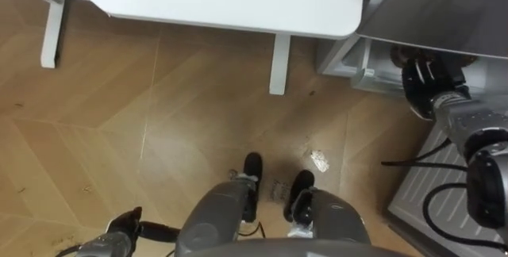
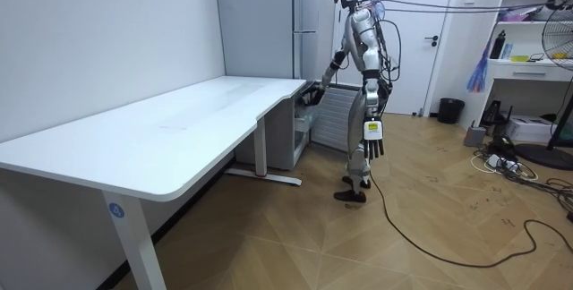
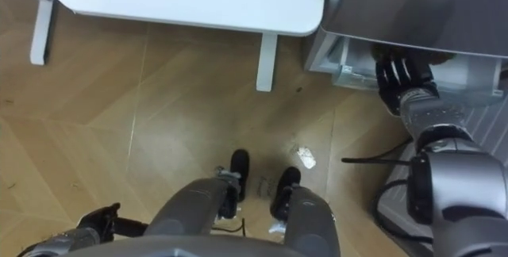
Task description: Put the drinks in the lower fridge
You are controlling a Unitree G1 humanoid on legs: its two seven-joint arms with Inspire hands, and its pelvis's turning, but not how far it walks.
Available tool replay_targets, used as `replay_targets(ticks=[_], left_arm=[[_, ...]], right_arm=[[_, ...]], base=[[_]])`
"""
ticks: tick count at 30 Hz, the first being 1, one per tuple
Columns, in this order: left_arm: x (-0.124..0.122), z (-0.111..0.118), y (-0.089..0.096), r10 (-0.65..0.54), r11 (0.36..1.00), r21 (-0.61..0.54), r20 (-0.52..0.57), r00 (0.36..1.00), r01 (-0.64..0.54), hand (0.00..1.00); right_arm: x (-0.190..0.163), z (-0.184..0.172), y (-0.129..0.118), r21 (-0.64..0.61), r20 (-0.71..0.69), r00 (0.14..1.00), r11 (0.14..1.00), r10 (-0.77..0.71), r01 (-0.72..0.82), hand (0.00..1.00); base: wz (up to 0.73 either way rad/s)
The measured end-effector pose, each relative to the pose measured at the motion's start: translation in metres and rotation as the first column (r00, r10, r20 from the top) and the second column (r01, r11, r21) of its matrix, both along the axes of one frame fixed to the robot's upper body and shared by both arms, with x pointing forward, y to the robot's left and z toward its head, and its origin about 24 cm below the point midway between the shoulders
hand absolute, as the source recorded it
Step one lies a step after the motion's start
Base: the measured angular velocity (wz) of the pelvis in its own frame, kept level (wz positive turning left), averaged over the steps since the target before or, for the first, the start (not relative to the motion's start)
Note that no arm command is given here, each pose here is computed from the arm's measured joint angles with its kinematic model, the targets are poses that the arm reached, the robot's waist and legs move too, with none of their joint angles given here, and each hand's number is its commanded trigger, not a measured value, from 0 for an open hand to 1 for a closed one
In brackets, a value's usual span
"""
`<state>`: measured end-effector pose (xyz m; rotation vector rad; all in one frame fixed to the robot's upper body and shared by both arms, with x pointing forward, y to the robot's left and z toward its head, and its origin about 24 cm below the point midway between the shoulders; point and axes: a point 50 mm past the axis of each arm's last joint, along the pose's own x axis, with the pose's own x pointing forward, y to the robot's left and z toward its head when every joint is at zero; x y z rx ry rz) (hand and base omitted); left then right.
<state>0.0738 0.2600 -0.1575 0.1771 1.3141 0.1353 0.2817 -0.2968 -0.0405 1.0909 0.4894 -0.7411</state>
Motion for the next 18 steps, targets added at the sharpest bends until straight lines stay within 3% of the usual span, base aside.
replay_targets(ticks=[18], left_arm=[[0.0000, 0.0000, -0.0002, -0.001, 1.000, -0.003, 0.004, 1.000, 0.001, 0.00]], right_arm=[[0.0035, 0.0075, -0.0073, -0.045, 0.018, 1.000, 0.999, -0.023, 0.024, 0.00]], base=[[0.01]])
